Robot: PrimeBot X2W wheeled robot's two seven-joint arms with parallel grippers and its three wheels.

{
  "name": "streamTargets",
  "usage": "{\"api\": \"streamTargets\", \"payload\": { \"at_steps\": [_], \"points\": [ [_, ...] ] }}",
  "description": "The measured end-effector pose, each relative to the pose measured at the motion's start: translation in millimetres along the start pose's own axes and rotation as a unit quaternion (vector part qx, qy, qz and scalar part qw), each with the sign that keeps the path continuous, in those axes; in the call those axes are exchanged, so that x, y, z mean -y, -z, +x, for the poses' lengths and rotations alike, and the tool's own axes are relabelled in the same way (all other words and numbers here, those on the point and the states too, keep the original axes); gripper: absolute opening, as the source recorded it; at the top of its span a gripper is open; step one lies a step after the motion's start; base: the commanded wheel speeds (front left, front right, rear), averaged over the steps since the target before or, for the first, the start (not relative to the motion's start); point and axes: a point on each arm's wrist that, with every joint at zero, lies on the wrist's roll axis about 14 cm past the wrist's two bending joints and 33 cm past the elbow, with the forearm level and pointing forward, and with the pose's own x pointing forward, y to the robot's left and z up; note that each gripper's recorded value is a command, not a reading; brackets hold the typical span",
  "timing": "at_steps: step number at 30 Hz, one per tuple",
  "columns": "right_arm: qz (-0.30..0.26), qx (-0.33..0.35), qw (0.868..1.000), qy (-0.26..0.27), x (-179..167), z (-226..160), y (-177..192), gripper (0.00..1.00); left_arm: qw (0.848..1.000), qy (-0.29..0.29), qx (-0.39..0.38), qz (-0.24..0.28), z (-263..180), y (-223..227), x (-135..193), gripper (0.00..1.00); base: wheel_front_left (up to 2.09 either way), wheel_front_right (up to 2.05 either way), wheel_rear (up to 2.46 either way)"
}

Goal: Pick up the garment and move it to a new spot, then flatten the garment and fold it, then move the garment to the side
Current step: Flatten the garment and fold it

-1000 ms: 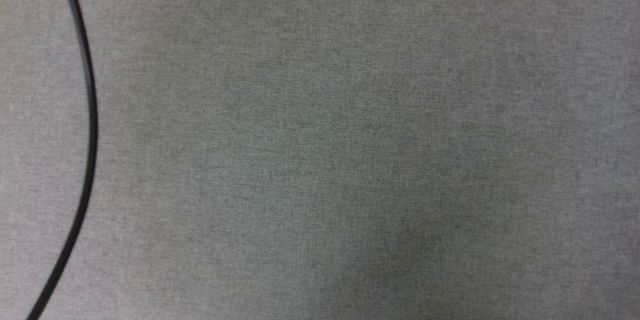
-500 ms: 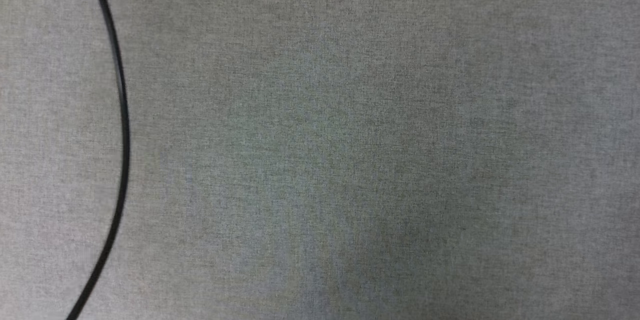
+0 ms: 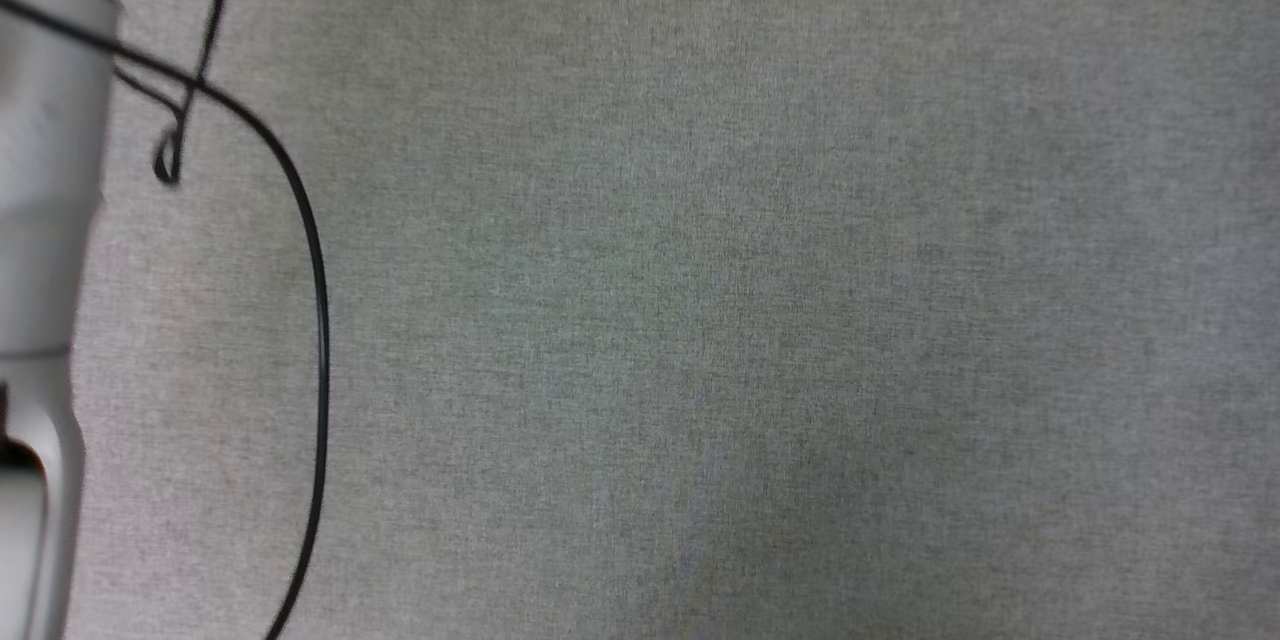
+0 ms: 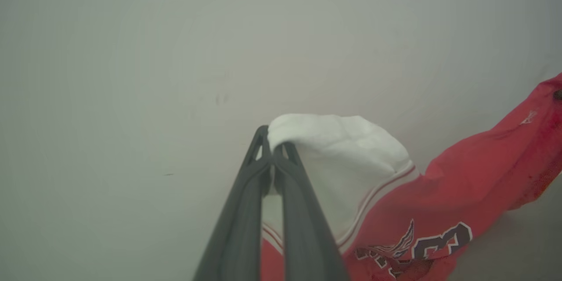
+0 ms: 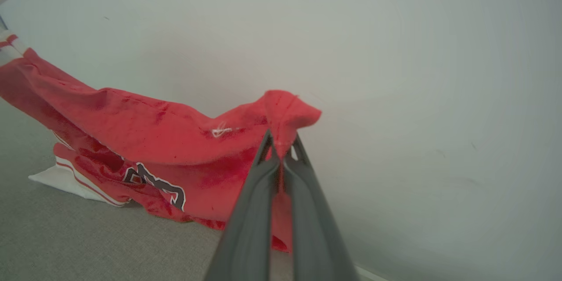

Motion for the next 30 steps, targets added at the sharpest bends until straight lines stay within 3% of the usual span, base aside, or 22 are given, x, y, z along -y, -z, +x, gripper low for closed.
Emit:
{"api": "streamTargets", "payload": {
  "at_steps": [18, 30],
  "points": [
    [0.036, -0.084, 0.995, -0.03, -39, -130, 54, 0.0, 0.993, -0.056, -0.087, -0.048, -168, 7, 33, 0.0, 0.0, 0.0, 0.0],
    [0.045, -0.16, 0.985, -0.039, -62, -234, 86, 0.0, 0.969, -0.087, -0.194, -0.129, -292, 20, 71, 0.0, 0.0, 0.0, 0.0]
  ]
}}
